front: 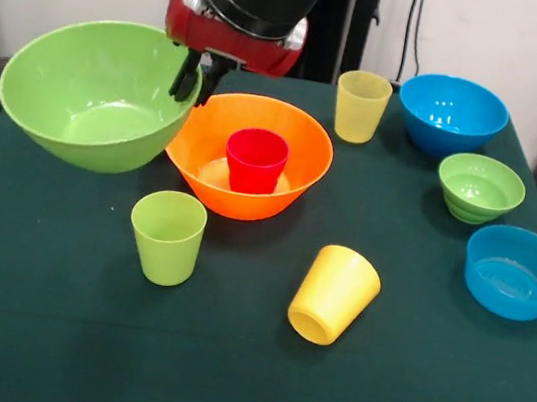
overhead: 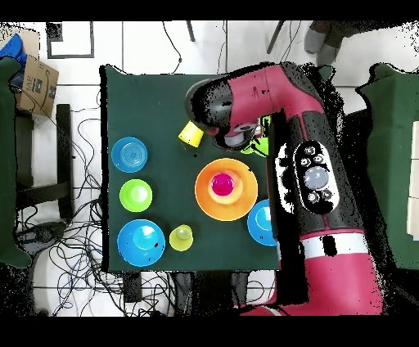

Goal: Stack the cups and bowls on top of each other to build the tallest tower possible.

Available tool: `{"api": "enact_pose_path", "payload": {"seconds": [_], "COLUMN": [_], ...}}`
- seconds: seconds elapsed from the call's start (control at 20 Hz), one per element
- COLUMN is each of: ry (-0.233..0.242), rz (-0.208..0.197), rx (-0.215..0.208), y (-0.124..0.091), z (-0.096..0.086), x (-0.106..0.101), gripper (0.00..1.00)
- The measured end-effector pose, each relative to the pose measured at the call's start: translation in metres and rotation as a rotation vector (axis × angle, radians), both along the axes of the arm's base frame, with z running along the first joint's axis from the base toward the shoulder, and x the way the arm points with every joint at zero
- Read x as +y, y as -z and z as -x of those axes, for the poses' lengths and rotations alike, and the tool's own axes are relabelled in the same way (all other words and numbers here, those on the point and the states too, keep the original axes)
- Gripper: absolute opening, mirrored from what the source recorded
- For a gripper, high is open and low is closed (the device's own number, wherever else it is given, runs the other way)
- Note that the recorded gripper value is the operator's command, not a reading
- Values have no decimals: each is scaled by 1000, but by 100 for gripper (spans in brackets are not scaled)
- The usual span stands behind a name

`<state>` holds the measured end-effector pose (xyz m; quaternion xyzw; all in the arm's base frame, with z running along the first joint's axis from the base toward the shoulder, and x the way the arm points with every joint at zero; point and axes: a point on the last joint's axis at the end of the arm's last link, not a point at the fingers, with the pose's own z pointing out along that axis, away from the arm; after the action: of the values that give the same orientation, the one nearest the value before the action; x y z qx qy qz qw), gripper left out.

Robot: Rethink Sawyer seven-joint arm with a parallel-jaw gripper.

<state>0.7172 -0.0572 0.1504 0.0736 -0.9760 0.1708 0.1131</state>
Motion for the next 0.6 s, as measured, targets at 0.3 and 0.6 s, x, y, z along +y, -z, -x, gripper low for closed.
{"api": "enact_pose_path", "payload": {"seconds": [0.3, 0.6], "ry": [-15, -44], "rz": [20, 33], "rx": [8, 31], "y": [-12, -23], "z": [11, 28], "x": [7, 32], "gripper": [0, 0]}}
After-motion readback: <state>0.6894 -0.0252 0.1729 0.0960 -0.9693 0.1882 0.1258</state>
